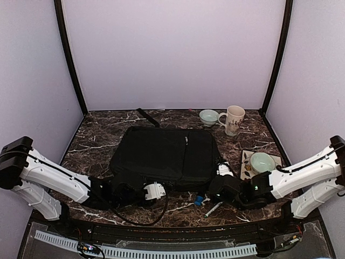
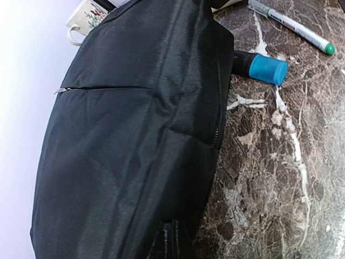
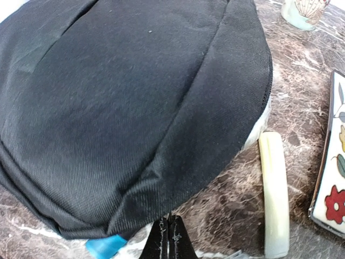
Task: Pack the student bag
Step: Zip the student bag into the largest pocket of the bag, then hold the largest pocket of the student bag.
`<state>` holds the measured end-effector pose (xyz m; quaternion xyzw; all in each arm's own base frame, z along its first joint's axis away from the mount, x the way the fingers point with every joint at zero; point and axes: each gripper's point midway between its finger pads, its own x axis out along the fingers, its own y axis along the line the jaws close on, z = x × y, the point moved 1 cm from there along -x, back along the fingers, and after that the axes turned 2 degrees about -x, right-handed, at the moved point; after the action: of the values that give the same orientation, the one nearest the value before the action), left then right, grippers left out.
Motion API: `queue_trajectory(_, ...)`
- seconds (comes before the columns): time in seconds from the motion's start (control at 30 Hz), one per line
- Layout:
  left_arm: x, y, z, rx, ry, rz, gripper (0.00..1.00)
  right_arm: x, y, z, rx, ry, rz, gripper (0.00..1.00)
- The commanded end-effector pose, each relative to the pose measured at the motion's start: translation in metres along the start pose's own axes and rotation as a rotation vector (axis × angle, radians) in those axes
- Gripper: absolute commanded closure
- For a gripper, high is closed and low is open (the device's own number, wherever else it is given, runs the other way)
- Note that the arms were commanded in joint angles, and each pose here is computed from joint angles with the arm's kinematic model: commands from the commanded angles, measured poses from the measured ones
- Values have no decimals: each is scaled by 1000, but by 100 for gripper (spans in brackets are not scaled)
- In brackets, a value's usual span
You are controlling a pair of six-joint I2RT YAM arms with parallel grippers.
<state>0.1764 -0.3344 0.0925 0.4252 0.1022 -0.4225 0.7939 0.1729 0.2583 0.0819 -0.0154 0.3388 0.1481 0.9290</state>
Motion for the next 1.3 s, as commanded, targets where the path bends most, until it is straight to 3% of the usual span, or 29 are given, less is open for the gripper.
queue_trajectory(0.0,-8,4,-1,-37,-6,-11,100,4,-4,22,42,-62,1,100)
queue_trajectory(0.27,-13,4,-3,-73,0,-14,100,8,5,37,33,-71,55,100)
queue_trajectory(0.37,-14,0,-1,-92,-1,-50,100,8,25,37,-6,-55,156,100)
queue_trajectory(0.5,-20,-3,4,-94,-11,-64,84,2,68,33,-61,-23,353,100)
queue_trajectory(0.7,-37,-14,18,-99,-18,-119,42,-6,125,25,-173,1,455,100)
queue_trajectory(0.97,-36,-26,21,-45,-37,-93,43,-14,153,27,-189,-8,527,100)
queue_trajectory(1.27,-28,-5,33,-8,-84,52,54,-26,154,19,-200,-2,561,100)
